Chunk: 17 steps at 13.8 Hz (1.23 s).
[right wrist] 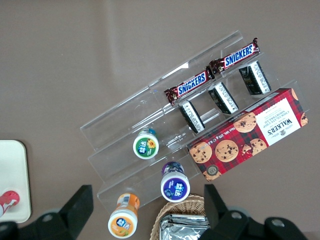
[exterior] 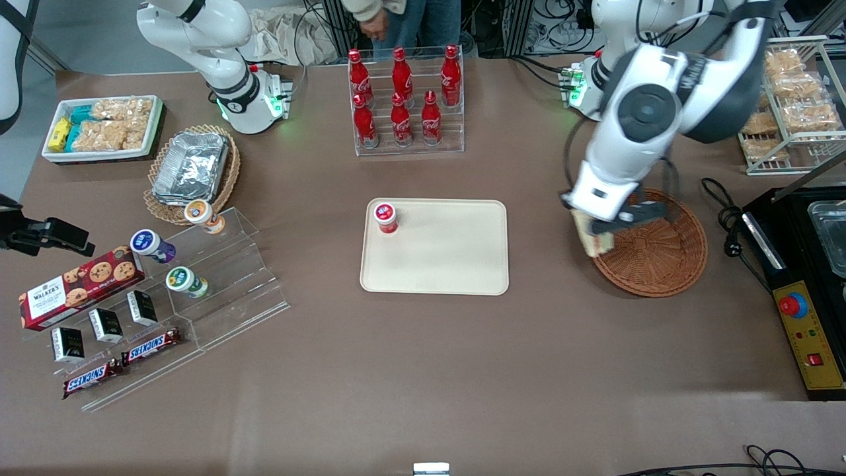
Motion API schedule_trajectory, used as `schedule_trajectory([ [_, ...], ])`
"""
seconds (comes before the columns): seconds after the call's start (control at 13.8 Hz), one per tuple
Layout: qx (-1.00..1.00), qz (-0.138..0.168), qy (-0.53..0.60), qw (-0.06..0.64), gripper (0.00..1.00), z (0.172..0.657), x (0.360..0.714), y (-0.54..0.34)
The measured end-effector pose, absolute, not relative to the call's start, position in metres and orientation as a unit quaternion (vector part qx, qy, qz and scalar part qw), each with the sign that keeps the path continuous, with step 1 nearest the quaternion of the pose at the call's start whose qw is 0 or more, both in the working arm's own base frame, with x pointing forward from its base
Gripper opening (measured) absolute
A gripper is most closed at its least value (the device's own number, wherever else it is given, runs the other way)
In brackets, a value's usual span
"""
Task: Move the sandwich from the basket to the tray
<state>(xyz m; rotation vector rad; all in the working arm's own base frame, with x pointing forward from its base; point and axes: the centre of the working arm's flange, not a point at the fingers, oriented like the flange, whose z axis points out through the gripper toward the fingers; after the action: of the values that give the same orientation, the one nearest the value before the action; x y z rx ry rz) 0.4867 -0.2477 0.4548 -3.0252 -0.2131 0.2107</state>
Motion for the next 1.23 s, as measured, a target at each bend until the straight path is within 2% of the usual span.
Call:
schedule_trajectory([
  [0.14, -0.997, 0.079, -0.018, 0.009, 0.24, 0.450, 0.477, -0.280],
  [0.29, -0.998, 0.064, 0.012, -0.023, 0.24, 0.433, 0.475, -0.310],
  [0.43, -0.997, 0.042, 0.030, -0.050, 0.24, 0.396, 0.469, -0.337],
  [0.65, -0.995, 0.011, 0.043, -0.084, 0.24, 0.317, 0.436, -0.361],
  [0.87, -0.995, 0.022, 0.060, -0.075, 0.24, 0.263, 0.418, -0.365],
  [1.23, -0.996, 0.018, 0.075, -0.035, 0.24, 0.231, 0.414, -0.363],
])
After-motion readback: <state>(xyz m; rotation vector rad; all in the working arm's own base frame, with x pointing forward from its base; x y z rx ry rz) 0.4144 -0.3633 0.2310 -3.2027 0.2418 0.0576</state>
